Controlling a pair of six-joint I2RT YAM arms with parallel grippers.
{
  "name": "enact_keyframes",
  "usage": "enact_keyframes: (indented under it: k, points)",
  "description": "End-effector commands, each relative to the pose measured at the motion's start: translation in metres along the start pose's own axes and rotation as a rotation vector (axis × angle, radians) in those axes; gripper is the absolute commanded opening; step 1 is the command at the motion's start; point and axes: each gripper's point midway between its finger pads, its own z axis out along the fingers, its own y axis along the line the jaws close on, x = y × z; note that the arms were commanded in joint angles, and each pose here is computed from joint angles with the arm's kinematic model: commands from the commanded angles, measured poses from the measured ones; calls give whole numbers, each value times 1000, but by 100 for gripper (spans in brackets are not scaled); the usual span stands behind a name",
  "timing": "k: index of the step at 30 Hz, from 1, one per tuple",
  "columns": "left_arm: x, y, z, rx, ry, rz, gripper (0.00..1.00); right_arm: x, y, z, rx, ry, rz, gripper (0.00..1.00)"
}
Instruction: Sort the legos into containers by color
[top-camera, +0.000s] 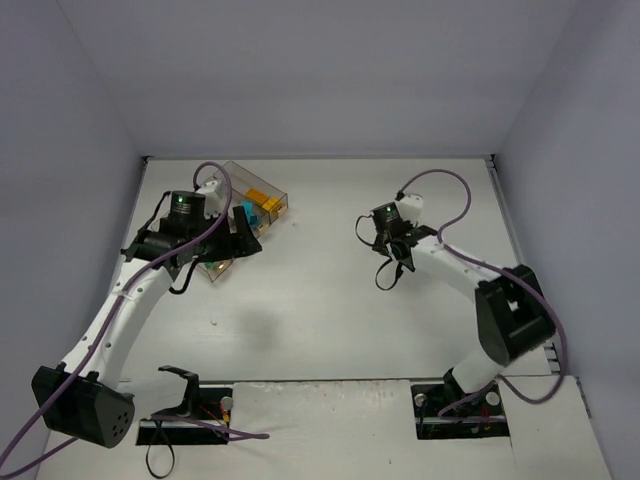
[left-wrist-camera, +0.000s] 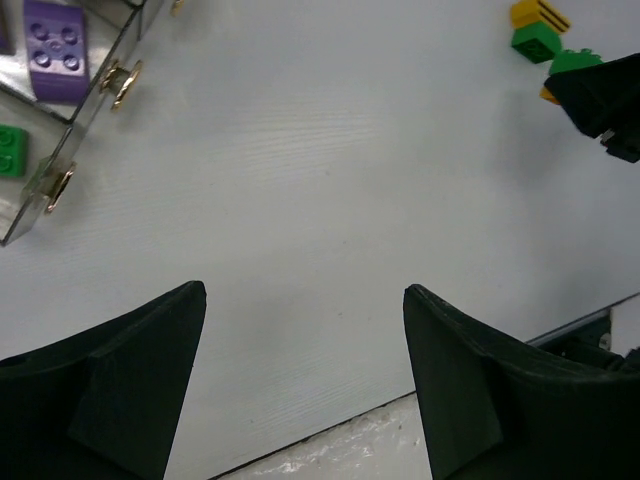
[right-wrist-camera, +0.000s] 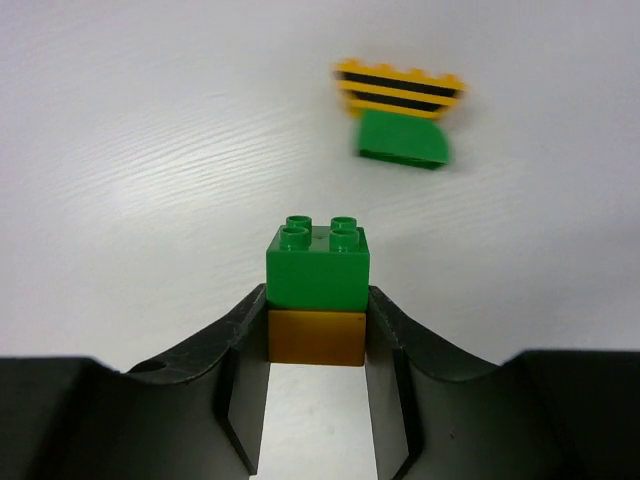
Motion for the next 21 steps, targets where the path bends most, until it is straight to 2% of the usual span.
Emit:
enact_keyframes:
  k: [1, 3, 4, 5, 7, 12, 17, 21]
  points:
    - [-33, -45, -20, 174, -79, 63, 73, -44, 59, -67, -365, -239, -268, 0]
    - [-36, -64, -20, 264, -61, 62, 73, -49, 71, -103, -536, -321, -399, 0]
    - [-40, -74, -24, 301, -64, 67, 73, -46, 80, -127, -680, -361, -437, 0]
    - [-40, -85, -23, 344, -45, 63, 73, -42, 84, -138, -746, -393, -515, 0]
    - [-39, -101, -24, 388, -24, 71, 73, -38, 89, -166, -879, -439, -572, 0]
    - [-40, -141, -22, 487, 14, 74, 73, -35, 96, -203, -1034, -520, -720, 0]
    - [-31, -185, -13, 557, 30, 71, 73, -29, 100, -226, -1122, -552, -747, 0]
    - [-21, -203, -5, 553, 55, 89, 73, -26, 104, -237, -1169, -570, -742, 0]
